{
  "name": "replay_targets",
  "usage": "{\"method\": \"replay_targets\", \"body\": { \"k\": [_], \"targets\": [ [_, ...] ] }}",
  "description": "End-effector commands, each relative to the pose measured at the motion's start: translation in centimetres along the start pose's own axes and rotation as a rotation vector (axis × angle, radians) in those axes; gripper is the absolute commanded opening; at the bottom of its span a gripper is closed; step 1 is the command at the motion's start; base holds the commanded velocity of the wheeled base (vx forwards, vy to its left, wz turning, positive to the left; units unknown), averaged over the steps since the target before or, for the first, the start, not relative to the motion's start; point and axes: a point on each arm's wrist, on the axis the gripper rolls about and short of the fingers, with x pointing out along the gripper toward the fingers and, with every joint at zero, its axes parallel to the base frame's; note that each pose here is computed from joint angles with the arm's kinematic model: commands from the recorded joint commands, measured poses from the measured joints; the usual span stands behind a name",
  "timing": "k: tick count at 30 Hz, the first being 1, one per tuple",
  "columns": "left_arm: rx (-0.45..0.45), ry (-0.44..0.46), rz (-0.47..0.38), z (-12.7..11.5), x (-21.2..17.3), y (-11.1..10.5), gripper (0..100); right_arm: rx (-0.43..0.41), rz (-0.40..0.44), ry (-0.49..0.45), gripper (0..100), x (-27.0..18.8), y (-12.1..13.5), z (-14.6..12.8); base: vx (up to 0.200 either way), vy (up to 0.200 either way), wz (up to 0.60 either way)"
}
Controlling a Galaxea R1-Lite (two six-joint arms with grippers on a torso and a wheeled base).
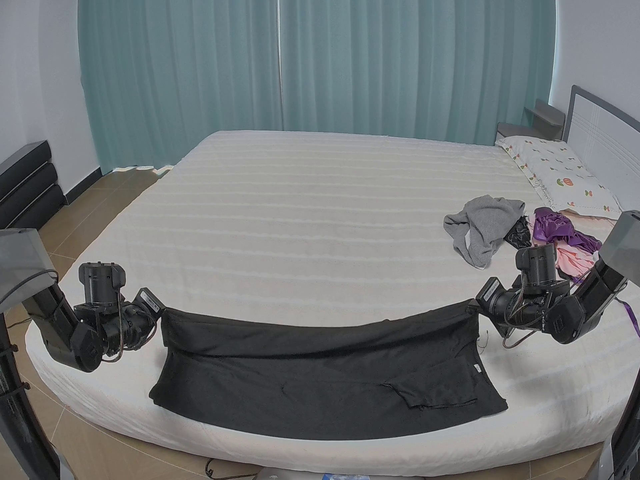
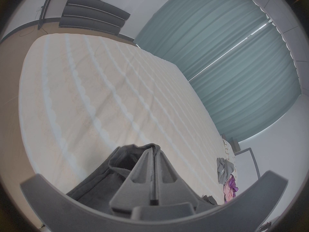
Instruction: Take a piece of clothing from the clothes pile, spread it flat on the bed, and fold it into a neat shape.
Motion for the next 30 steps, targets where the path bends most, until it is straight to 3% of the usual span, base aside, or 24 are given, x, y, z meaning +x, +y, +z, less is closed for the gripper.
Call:
{"method": "replay_targets", "body": {
  "k": [1, 14, 21, 25, 30],
  "targets": [
    [-0.008, -0.043, -0.027, 1.8, 0.6, -1.1, 0, 0.015, 0.032, -0.042, 0, 0.2, 0.7, 1.5, 0.000, 0.000, 0.00],
    [-0.009, -0.091, -0.078, 3.9, 2.5, -2.9, 0, 0.012, 0.062, -0.052, 0, 2.5, 1.5, 2.1, 0.000, 0.000, 0.00],
    [-0.029, -0.092, -0.076, 4.1, 2.9, -2.9, 0, 0.012, 0.067, -0.057, 0, 3.2, 1.6, 2.3, 0.000, 0.000, 0.00],
    [-0.032, -0.061, -0.035, 3.5, 3.9, -2.1, 0, 0.010, 0.064, -0.053, 0, 3.4, 1.5, 2.2, 0.000, 0.000, 0.00],
    [-0.096, -0.090, -0.044, 4.8, 4.4, -2.0, 0, 0.012, 0.081, -0.065, 0, 3.5, 1.9, 2.6, 0.000, 0.000, 0.00]
  ]
}}
